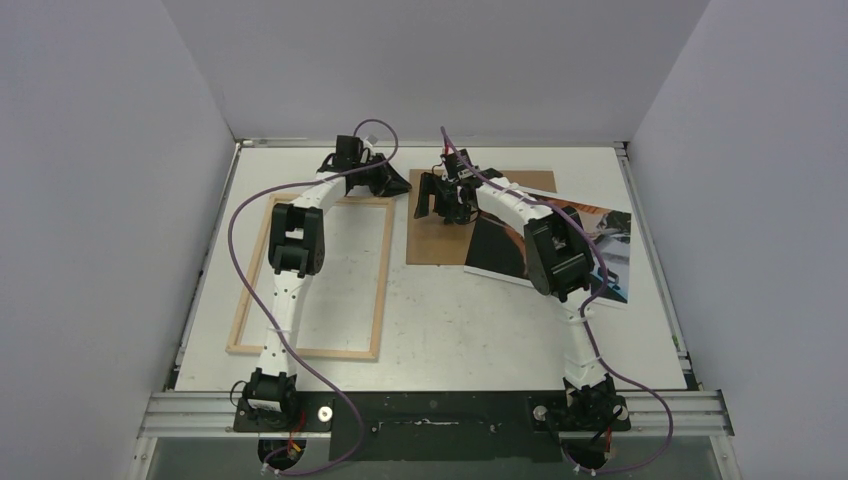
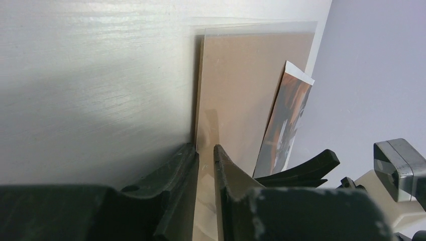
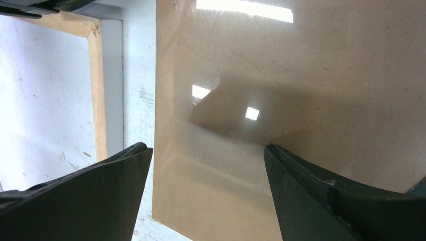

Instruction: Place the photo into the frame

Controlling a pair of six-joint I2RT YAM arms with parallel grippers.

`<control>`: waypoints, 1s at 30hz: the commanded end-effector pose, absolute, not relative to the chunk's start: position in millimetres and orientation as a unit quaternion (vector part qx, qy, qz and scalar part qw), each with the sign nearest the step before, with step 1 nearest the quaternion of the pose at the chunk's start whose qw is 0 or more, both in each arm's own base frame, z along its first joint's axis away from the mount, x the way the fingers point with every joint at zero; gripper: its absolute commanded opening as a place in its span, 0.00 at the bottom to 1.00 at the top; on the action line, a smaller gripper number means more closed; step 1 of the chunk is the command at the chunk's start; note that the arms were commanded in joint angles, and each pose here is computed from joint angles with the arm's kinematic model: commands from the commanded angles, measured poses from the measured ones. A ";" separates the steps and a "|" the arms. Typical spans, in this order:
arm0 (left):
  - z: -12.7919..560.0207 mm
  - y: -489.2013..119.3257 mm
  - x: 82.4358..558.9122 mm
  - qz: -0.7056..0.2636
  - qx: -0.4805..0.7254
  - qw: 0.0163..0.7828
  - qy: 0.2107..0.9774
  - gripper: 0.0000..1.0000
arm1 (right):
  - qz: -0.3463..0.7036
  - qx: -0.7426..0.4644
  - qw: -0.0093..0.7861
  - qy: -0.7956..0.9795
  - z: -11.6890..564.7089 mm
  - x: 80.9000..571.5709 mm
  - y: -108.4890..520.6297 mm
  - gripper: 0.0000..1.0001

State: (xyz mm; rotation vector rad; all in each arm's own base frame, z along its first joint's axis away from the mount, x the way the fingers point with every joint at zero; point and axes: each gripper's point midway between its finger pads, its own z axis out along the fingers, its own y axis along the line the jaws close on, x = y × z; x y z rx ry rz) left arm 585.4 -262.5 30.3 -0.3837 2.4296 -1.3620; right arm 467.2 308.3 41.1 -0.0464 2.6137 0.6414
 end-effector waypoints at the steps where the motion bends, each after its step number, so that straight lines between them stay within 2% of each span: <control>1: 60.3 -284.1 577.8 -0.511 -0.106 0.166 0.837 0.14 | 0.207 -0.004 0.134 0.969 -11.8 426.9 301.6 0.85; 30: 96.7 -286.8 582.9 -0.508 -0.064 0.244 0.823 0.14 | 0.196 0.002 0.105 0.975 -34.9 419.4 293.5 0.84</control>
